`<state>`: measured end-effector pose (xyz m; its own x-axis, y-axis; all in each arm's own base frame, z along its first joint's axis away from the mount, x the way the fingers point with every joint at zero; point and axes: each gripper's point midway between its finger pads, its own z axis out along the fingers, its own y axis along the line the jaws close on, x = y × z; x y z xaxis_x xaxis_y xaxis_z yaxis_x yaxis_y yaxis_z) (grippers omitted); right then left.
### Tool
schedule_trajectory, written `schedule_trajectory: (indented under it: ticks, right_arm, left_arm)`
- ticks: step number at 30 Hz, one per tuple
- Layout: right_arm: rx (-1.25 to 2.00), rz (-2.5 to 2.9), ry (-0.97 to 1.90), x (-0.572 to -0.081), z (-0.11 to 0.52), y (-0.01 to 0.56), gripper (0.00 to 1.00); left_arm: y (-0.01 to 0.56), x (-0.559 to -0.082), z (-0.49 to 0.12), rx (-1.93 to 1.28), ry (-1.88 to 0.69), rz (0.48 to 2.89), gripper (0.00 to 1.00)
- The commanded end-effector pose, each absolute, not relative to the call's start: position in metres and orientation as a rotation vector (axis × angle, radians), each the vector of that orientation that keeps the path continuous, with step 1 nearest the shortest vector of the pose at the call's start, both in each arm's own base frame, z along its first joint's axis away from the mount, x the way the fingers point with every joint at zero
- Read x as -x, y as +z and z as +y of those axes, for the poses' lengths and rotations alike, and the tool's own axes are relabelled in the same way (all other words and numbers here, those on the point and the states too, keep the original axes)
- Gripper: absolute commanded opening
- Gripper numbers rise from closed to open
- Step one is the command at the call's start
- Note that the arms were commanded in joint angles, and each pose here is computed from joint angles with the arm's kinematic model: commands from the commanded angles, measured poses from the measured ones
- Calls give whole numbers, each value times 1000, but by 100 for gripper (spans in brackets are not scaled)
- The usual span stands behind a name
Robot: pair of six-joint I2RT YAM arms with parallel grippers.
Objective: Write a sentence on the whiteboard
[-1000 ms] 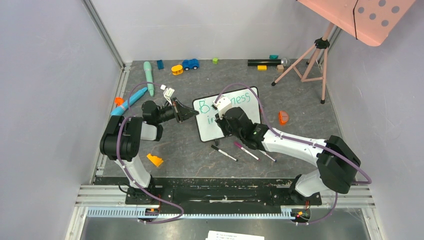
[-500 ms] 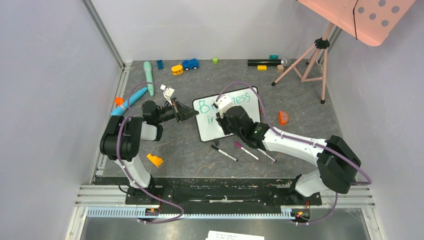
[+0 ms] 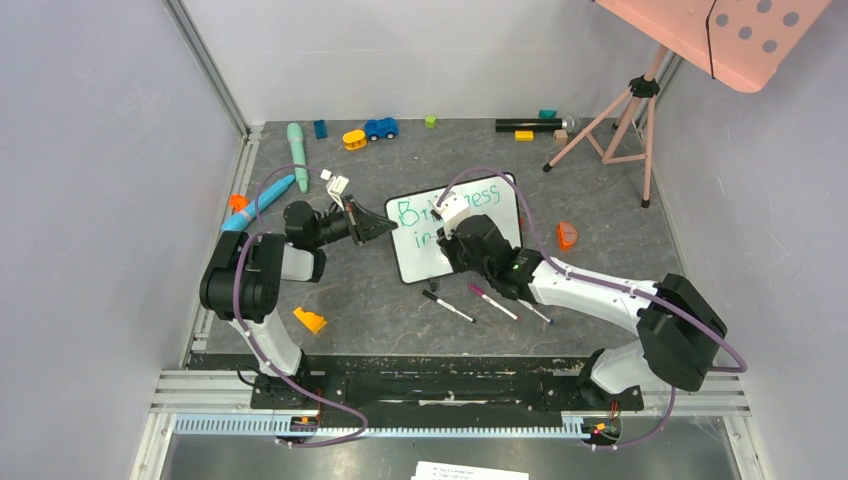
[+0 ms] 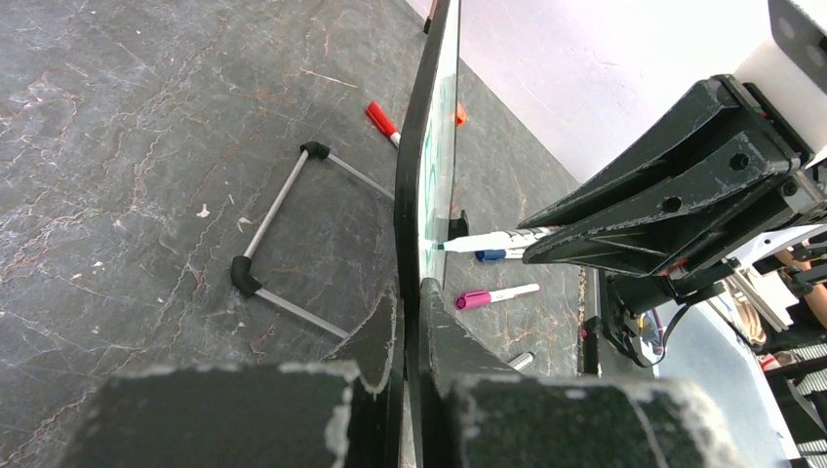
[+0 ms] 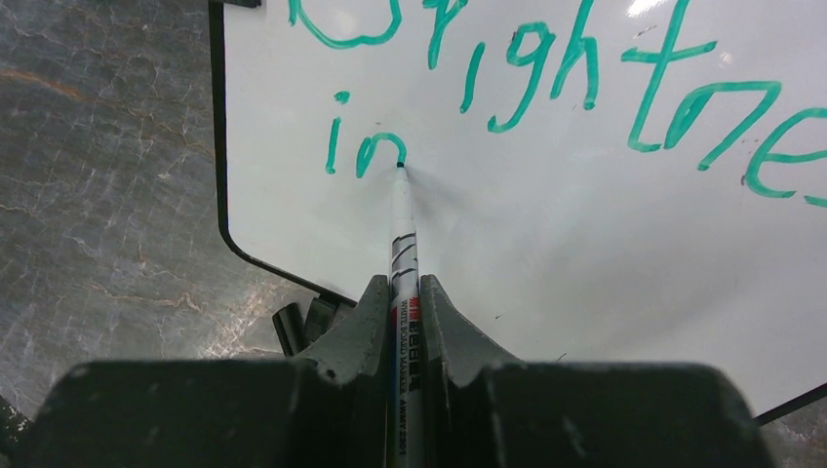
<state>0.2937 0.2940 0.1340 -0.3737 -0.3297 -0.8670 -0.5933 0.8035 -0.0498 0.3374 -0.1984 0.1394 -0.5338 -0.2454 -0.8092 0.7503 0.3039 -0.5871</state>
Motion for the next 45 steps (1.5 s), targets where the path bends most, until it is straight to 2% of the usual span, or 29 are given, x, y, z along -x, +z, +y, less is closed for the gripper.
schedule_trajectory:
  ticks: [1, 7, 20, 45]
  right_arm:
    - [678, 2008, 327, -291, 285, 126, 0]
    - [677, 2009, 335, -289, 284, 125, 0]
    - [630, 1911, 455, -291, 286, 172, 0]
    - [574, 1888, 322, -301, 252, 167, 0]
  left_arm:
    - [147, -343, -197, -546, -1323, 1598, 2]
    - [148, -343, -198, -547, -1323, 1597, 2]
    - [147, -342, -200, -559, -1314, 1609, 2]
    - [141, -342, -207, -587, -1291, 1645, 2]
